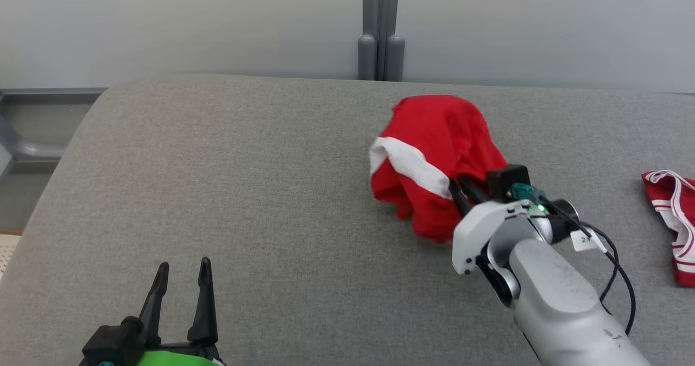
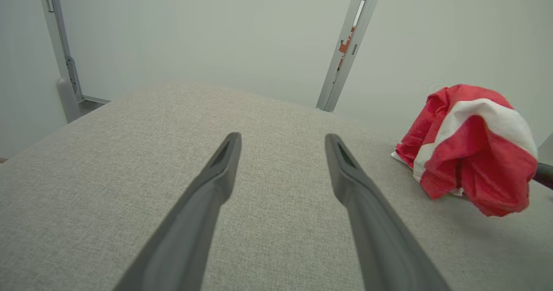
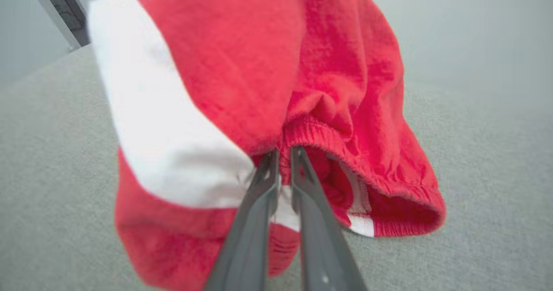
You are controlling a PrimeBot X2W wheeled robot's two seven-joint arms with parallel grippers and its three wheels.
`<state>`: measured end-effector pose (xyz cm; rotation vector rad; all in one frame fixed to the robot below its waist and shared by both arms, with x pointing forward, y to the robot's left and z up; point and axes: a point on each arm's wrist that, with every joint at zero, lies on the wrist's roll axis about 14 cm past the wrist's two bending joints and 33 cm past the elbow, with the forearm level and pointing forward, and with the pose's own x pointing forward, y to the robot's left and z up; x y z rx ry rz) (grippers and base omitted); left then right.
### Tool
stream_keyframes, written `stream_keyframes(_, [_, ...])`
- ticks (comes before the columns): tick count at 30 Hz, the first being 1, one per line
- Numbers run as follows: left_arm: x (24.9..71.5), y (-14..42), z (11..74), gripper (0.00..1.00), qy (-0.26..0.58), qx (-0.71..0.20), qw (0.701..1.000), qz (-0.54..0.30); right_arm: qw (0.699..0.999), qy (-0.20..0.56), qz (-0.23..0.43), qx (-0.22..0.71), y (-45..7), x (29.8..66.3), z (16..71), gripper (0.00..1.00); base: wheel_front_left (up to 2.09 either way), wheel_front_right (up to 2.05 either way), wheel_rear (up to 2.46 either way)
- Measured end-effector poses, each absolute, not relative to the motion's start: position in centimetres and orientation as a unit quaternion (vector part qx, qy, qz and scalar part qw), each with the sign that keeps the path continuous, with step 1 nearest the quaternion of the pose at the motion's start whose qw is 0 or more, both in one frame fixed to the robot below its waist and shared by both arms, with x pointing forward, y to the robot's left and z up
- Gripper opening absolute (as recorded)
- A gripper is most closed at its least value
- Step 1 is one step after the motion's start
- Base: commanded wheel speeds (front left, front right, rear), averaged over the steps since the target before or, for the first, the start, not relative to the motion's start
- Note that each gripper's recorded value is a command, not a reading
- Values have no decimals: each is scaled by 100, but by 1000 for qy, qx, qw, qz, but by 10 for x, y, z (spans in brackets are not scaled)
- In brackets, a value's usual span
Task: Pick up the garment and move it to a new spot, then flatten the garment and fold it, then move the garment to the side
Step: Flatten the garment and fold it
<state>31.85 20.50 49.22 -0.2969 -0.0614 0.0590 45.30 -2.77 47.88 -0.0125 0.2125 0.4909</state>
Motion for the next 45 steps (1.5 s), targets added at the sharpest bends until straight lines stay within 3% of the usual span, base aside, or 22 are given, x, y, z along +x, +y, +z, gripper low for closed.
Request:
stream_keyframes(6, [321, 200, 495, 100, -34, -149, 988, 21, 951, 15, 308, -3, 17, 458, 562, 0, 0, 0, 0])
stream_keyframes(12, [320, 198, 495, 100, -34, -150, 988, 19, 926, -74, 366, 58, 54, 454, 646, 0, 0, 0, 0])
stream_keyframes(16, [318, 200, 495, 100, -35, -151, 988, 22, 899, -171, 380, 137, 57, 452, 719, 0, 0, 0, 0])
stream_keyframes(19, [317, 201, 495, 100, -35, -151, 988, 25, 895, -221, 355, 154, 41, 459, 747, 0, 0, 0, 0])
stream_keyframes(23, [317, 202, 495, 100, -35, -151, 988, 27, 935, -180, 282, 120, 3, 490, 707, 0, 0, 0, 0])
stream_keyframes(29, [324, 195, 490, 100, -25, -152, 988, 16, 986, -8, 152, 72, -81, 508, 568, 0, 0, 0, 0])
stream_keyframes(36, [337, 185, 487, 100, -17, -153, 988, -2, 992, 98, 34, 73, -164, 477, 477, 0, 0, 0, 0])
stream_keyframes(44, [351, 170, 487, 100, -14, -154, 988, -26, 988, 135, -23, 74, -203, 452, 449, 0, 0, 0, 0])
stream_keyframes(45, [352, 168, 487, 100, -13, -154, 988, -28, 987, 142, -26, 73, -206, 450, 447, 25, 0, 0, 0])
